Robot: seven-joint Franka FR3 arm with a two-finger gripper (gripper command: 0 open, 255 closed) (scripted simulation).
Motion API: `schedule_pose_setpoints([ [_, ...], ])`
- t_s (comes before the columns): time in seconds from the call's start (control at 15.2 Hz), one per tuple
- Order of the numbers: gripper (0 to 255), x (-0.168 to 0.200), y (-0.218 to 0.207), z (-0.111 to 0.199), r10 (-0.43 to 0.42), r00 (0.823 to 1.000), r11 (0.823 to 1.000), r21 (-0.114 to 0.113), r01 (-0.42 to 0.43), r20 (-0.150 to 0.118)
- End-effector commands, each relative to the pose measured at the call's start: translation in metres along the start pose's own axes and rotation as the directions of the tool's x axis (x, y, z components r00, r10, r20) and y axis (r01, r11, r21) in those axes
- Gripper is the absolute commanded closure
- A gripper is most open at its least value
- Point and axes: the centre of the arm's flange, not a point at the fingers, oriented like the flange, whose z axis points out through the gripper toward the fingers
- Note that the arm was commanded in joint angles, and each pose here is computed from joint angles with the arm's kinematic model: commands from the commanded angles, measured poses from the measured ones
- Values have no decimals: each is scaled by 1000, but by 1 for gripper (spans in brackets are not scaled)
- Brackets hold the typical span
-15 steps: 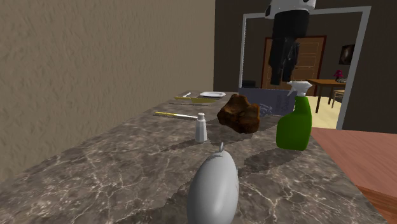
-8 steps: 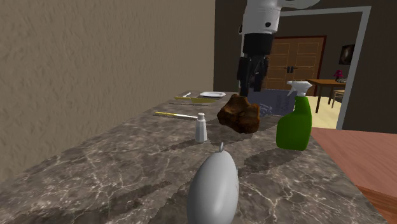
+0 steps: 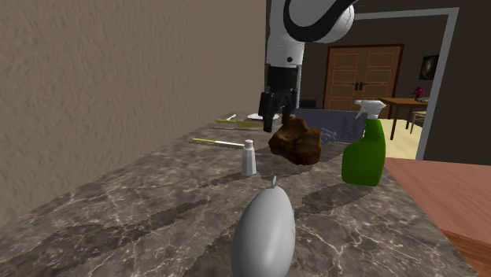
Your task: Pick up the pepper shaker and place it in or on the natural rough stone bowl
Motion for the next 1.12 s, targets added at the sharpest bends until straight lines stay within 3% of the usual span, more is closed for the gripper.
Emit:
schedule_pose_setpoints([
  [0.0, 0, 23, -3, 11, -3, 1000, 1000, -8, 3, -11],
  [0.46, 0, 96, -4, 51, -15, 999, 999, -33, 14, -46],
  [1.06, 0, 98, -3, 91, -15, 999, 999, -33, 14, -46],
])
